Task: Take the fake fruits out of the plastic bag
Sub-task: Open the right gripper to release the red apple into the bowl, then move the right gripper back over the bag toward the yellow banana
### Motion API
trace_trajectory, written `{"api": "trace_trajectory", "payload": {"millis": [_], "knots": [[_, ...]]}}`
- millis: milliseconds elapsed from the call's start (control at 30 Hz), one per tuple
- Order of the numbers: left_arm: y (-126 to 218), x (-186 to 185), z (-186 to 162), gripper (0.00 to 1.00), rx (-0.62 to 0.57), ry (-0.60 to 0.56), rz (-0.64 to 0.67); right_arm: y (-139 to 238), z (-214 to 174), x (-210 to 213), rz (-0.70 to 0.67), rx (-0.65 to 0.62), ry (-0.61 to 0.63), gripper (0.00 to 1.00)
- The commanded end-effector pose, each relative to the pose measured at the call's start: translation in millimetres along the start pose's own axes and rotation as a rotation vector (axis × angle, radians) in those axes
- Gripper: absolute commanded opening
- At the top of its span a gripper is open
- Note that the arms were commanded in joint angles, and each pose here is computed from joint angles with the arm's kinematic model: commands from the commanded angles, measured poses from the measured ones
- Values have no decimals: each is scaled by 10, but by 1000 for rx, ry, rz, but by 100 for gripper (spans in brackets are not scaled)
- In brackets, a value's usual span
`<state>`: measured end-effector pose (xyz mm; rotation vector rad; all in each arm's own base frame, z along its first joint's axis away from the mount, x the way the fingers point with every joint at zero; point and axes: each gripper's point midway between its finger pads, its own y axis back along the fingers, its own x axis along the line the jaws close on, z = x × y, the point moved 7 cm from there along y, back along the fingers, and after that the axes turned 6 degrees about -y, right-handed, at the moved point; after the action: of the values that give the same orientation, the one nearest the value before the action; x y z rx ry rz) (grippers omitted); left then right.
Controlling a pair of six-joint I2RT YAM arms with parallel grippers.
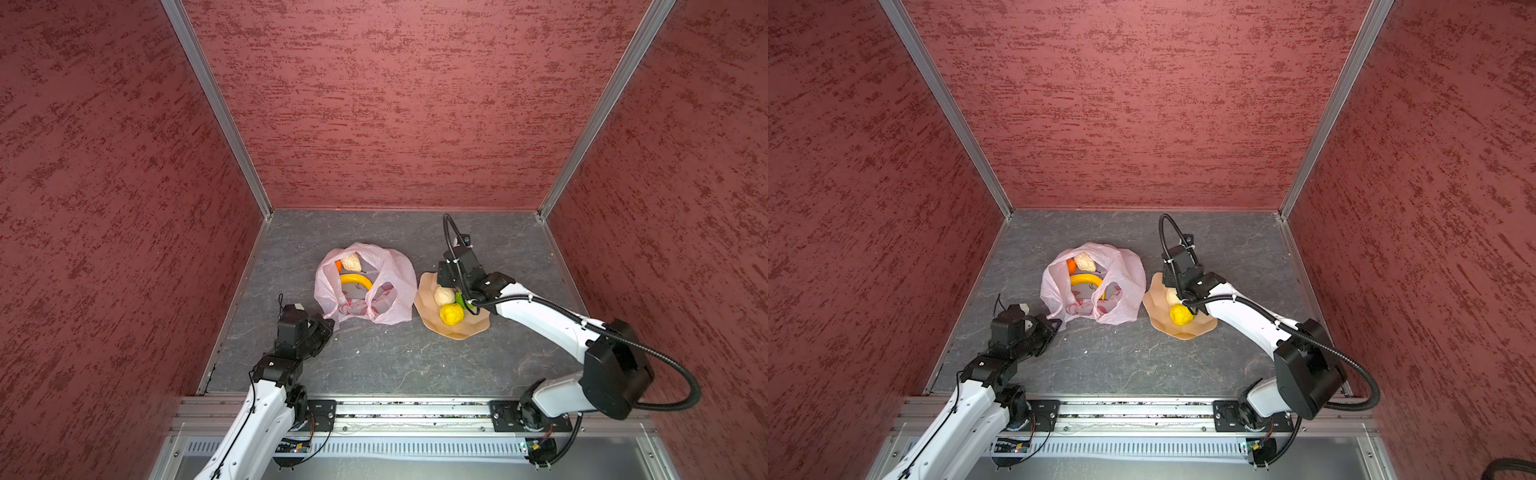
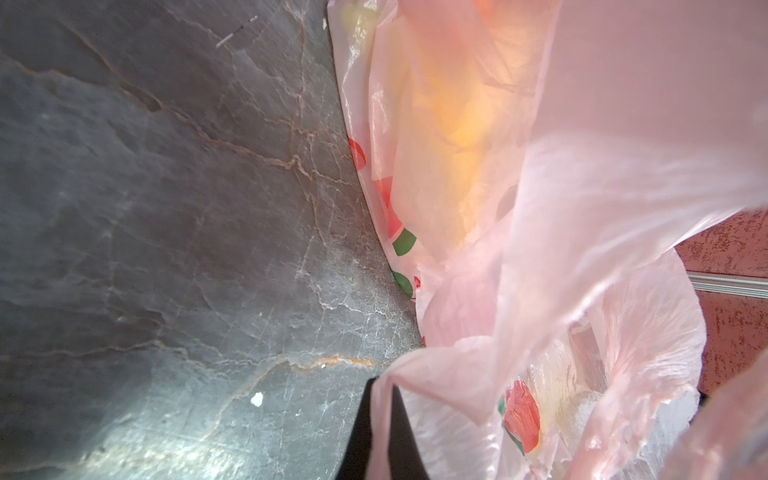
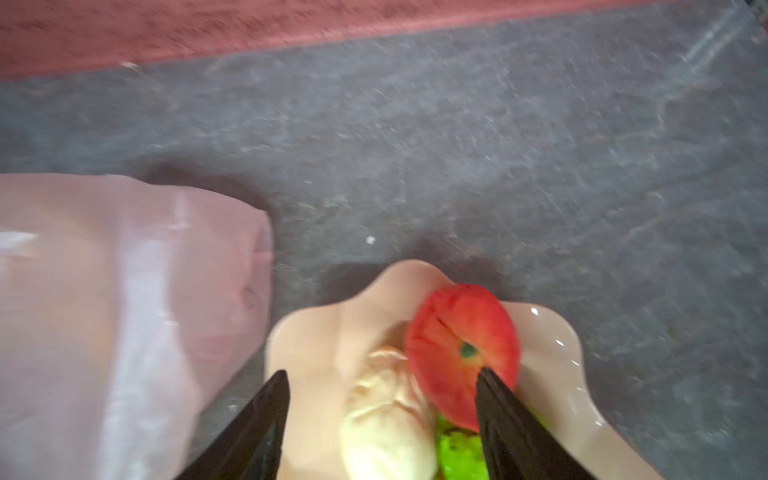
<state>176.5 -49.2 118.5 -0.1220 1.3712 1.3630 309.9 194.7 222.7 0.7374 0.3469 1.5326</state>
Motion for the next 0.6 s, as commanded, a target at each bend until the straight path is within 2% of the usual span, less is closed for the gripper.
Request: {"api": "trace_trajectory", "payload": {"millis": [0, 167, 267, 400, 567], "knots": [[-2, -30, 11, 0, -6, -20, -12, 144, 128, 504, 104, -60, 57, 67], [0, -24, 6, 0, -5, -25, -9, 286, 86, 1440, 397, -40, 137, 63], [-1, -27, 6, 0, -8, -28, -13, 294, -65, 1946, 521, 10, 214, 62], [-2, -32, 0, 0, -6, -32, -18, 55, -283, 2294, 577, 88, 261, 60], [28, -33, -7, 0, -6, -36, -17, -294, -475, 2461, 538, 146, 302, 58]]}}
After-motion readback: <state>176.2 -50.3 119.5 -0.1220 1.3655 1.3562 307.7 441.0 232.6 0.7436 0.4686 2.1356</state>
